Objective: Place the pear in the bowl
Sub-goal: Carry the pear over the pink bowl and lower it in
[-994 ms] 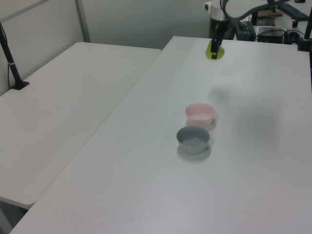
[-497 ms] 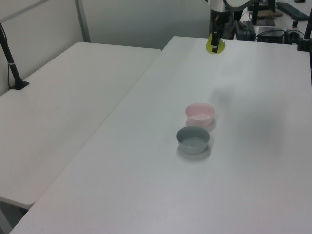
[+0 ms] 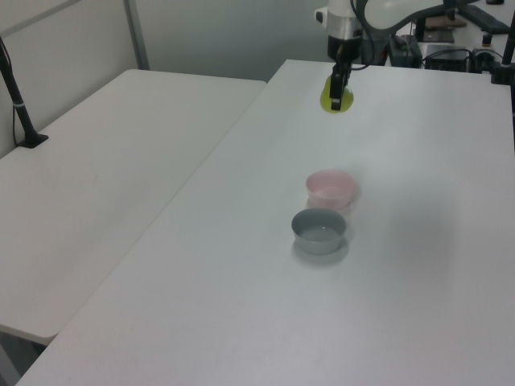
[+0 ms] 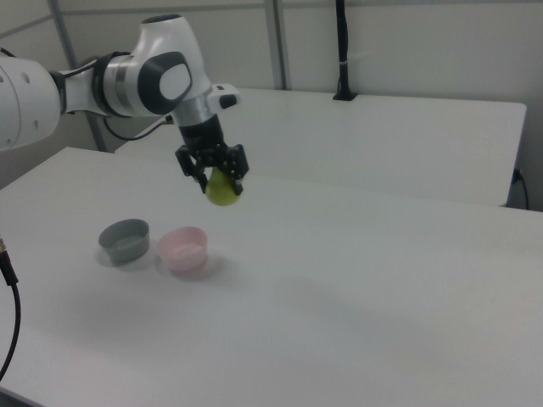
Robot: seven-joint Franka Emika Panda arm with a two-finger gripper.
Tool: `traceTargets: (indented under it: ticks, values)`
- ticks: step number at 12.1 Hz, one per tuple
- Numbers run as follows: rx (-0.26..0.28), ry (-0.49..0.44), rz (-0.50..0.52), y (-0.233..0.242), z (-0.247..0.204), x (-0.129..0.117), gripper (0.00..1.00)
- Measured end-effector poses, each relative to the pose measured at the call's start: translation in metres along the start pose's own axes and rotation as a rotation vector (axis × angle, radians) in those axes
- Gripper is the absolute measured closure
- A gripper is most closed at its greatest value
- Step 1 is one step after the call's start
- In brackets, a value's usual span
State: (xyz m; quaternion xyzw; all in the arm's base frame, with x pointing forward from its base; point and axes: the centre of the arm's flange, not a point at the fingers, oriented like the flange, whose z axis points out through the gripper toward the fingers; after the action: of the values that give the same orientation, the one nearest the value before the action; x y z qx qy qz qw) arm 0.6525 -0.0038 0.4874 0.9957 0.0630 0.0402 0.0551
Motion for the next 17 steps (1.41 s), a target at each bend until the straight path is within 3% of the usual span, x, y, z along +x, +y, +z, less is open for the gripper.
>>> traceTargets:
  ticks: [7, 17]
  values:
    - [0.033, -0.005, -0.047, -0.111, -0.002, 0.001, 0.2]
    - [0.019, -0.078, -0.071, -0.129, 0.047, -0.017, 0.2]
